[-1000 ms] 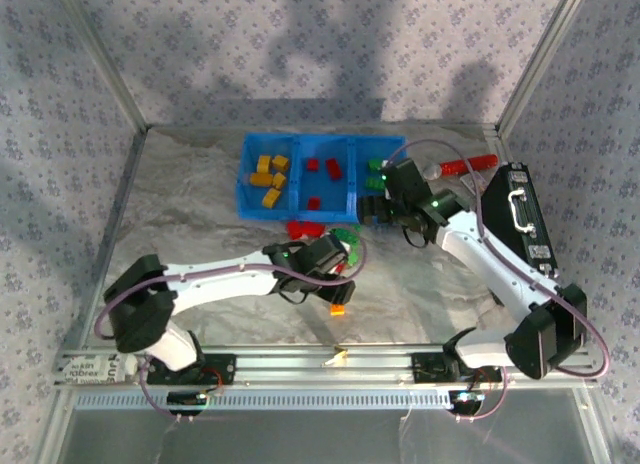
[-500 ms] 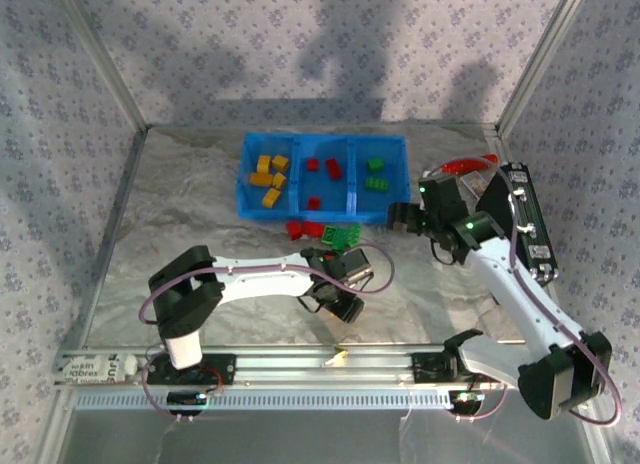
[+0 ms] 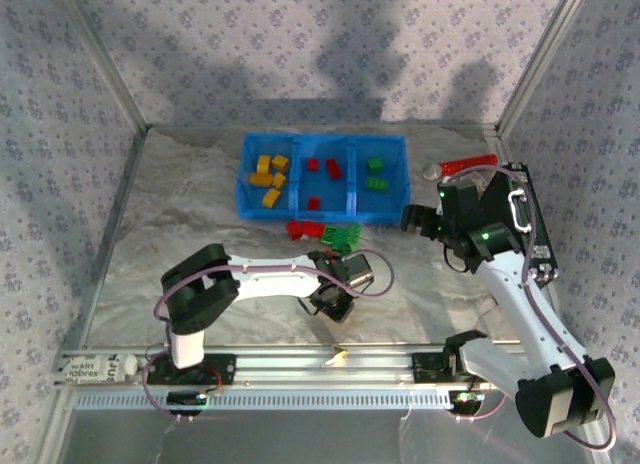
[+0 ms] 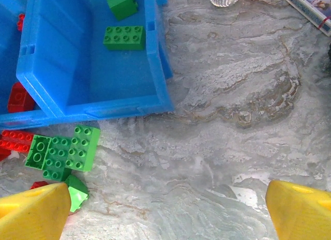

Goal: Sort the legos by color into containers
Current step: Pick up the lego from the middle-left of the table, then place the lego in the container, then pick up the lego from the center of the table.

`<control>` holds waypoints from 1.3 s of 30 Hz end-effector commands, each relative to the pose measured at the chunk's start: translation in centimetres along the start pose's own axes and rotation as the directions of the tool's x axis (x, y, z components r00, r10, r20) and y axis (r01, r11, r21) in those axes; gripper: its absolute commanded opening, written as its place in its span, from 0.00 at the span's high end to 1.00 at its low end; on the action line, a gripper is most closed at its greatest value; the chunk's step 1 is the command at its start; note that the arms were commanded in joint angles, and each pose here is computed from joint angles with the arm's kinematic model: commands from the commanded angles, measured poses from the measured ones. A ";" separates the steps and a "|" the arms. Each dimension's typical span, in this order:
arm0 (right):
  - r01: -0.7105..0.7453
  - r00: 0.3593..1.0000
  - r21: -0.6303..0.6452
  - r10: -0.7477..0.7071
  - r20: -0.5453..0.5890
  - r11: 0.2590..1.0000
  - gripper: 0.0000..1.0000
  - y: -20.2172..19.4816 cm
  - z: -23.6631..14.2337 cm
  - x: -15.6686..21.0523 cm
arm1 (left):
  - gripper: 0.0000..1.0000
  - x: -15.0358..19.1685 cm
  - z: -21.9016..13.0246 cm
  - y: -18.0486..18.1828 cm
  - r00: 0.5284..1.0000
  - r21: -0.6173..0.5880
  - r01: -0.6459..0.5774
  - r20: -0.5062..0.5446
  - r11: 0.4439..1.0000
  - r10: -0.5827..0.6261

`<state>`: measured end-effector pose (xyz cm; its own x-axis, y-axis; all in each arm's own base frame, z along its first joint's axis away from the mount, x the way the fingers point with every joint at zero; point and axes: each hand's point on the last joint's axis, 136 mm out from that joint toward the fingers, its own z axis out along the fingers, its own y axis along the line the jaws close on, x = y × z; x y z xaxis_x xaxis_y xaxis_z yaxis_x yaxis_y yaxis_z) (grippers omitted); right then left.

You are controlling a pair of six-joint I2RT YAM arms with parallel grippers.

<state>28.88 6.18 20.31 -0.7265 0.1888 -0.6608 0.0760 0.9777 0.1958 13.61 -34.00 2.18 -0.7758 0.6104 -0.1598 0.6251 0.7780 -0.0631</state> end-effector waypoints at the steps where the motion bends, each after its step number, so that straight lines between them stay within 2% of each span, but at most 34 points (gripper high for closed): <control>1: -0.021 1.000 -0.012 0.021 0.011 1.000 0.01 -0.1 -0.4 0.1 | 0.71 0.4 -0.7 1.2 1.000 -0.046 -0.012 -0.009 0.999 0.011; 5: -0.023 1.000 -0.023 0.023 0.011 0.999 0.01 0.0 -0.4 0.2 | 0.72 -1.4 -3.7 3.5 0.996 -0.017 0.042 0.076 0.999 -0.041; 9: -0.023 1.000 -0.041 0.024 0.012 0.999 0.01 0.3 -0.5 0.1 | 0.72 -4.1 -9.4 9.8 0.966 -0.031 0.152 0.215 0.988 -0.142; 11: -0.023 1.000 -0.050 0.023 0.006 0.999 0.01 0.4 -0.4 0.3 | 0.72 -5.5 -12.7 14.1 0.926 -0.017 0.249 0.298 0.968 -0.233; 13: -0.028 1.000 -0.064 0.028 -0.003 0.998 0.01 0.6 -0.1 0.6 | 0.72 -6.9 -16.2 18.7 0.863 -0.009 0.347 0.394 0.938 -0.316; 17: -0.040 0.999 -0.109 0.037 -0.026 0.993 0.01 1.7 0.6 1.3 | 0.71 -9.6 -20.5 25.5 0.752 0.003 0.486 0.507 0.874 -0.420; 19: -0.023 0.999 -0.121 0.018 -0.046 0.992 0.01 2.4 1.0 1.7 | 0.71 -11.3 -21.6 28.2 0.724 -0.010 0.524 0.533 0.852 -0.439; 22: 0.014 0.997 -0.132 -0.024 -0.074 0.991 0.01 3.5 1.5 2.3 | 0.71 -13.9 -21.9 31.5 0.708 -0.032 0.556 0.543 0.831 -0.453; 23: 0.020 0.996 -0.133 -0.031 -0.082 0.991 0.01 3.8 1.6 2.4 | 0.69 -14.6 -21.5 32.5 0.704 -0.030 0.565 0.538 0.824 -0.463; 24: 0.028 0.995 -0.136 -0.040 -0.090 0.990 0.01 4.1 1.7 2.5 | 0.59 -15.2 -21.2 33.6 0.701 -0.031 0.579 0.529 0.815 -0.478; 25: 0.035 0.994 -0.142 -0.049 -0.095 0.989 0.01 4.4 1.7 2.6 | 0.34 -15.3 -20.9 34.7 0.700 -0.045 0.604 0.508 0.796 -0.502; 26: 0.043 0.994 -0.144 -0.057 -0.096 0.989 0.01 4.7 1.7 2.6 | 0.26 -15.3 -21.0 35.3 0.701 -0.060 0.621 0.487 0.781 -0.520; 28: 0.062 0.993 -0.141 -0.076 -0.095 0.988 0.01 5.0 1.5 2.7 | 0.22 -15.0 -21.9 35.4 0.701 -0.083 0.636 0.480 0.767 -0.528; 31: 0.072 0.991 -0.127 -0.085 -0.101 0.989 0.01 4.8 1.8 3.0 | 0.13 -15.1 -24.8 33.1 0.653 -0.013 0.603 0.582 0.797 -0.484; 35: 0.080 0.983 -0.145 -0.103 -0.153 0.986 0.07 5.6 3.2 4.0 | 0.11 -12.8 -26.6 29.8 0.602 0.070 0.560 0.651 0.826 -0.463; 37: 0.107 0.973 -0.159 -0.136 -0.188 0.982 0.16 6.6 4.0 4.9 | 0.12 -11.2 -25.6 28.0 0.611 0.084 0.543 0.643 0.835 -0.462; 39: 0.135 0.960 -0.164 -0.170 -0.224 0.977 0.20 7.5 4.9 5.7 | 0.13 -10.0 -24.3 26.2 0.623 0.099 0.520 0.635 0.848 -0.456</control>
<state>28.26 13.39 14.39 -0.8576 0.0318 -0.5134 -0.0947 0.9713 0.2183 36.76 -15.05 26.75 -0.7258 -0.0509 -0.6861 0.1127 0.9750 -0.1915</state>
